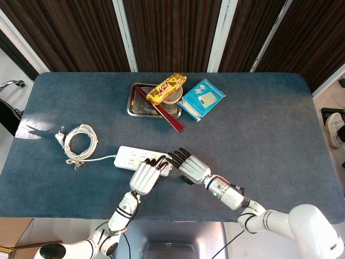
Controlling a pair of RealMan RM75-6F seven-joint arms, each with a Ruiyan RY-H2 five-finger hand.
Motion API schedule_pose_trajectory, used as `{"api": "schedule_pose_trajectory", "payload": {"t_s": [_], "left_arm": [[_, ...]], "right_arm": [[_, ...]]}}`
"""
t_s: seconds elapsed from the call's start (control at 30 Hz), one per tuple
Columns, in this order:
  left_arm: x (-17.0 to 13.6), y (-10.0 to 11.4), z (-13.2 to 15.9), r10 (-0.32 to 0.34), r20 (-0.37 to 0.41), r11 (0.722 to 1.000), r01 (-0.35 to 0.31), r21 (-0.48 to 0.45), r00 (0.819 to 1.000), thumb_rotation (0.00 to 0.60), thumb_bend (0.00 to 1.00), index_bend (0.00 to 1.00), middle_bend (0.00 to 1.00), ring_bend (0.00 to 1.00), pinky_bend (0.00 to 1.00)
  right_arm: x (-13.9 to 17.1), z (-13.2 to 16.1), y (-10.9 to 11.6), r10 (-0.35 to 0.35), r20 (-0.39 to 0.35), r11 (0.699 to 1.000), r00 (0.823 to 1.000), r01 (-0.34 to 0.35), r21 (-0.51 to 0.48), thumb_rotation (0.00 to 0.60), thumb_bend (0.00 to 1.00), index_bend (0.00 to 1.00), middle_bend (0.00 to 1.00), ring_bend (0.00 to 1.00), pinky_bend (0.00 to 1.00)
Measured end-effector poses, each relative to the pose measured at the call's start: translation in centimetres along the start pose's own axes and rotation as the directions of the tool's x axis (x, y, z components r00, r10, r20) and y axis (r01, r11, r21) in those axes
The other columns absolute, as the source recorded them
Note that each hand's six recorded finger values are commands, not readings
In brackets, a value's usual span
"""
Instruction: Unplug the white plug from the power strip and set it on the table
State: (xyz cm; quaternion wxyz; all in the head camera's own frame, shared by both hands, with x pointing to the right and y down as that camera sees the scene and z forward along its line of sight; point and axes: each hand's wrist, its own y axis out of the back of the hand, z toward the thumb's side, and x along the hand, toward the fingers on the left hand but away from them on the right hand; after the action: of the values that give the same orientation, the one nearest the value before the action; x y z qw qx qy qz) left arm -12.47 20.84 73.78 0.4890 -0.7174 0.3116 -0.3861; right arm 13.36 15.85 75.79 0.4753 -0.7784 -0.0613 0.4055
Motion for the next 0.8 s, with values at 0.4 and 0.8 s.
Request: {"api": "schedule_pose_trajectory", "payload": {"t_s": [0.4, 0.8], "left_arm": [[-0.3, -0.6, -0.6, -0.03, 0.015, 0.998, 0.029, 0.054, 0.999, 0.6, 0.54, 0.5, 0.57, 0.47, 0.55], [0.1, 0.9, -0.3, 0.003, 0.048, 0.999, -0.005, 0.05, 0.999, 0.6, 0.58, 0.51, 0.58, 0.47, 0.56]], "right_arm": [[-0.1, 1.1, 0.2, 0.008, -0.011, 1.0, 1.0, -0.008, 0.023, 0.6, 0.57, 0.0, 0.06, 0.0, 0.0], [-0.1, 1.8, 0.0, 0.016, -0.015, 1.0, 1.0, -0.016, 0.025, 0.6, 0.57, 0.0, 0.06, 0.0, 0.0]]}}
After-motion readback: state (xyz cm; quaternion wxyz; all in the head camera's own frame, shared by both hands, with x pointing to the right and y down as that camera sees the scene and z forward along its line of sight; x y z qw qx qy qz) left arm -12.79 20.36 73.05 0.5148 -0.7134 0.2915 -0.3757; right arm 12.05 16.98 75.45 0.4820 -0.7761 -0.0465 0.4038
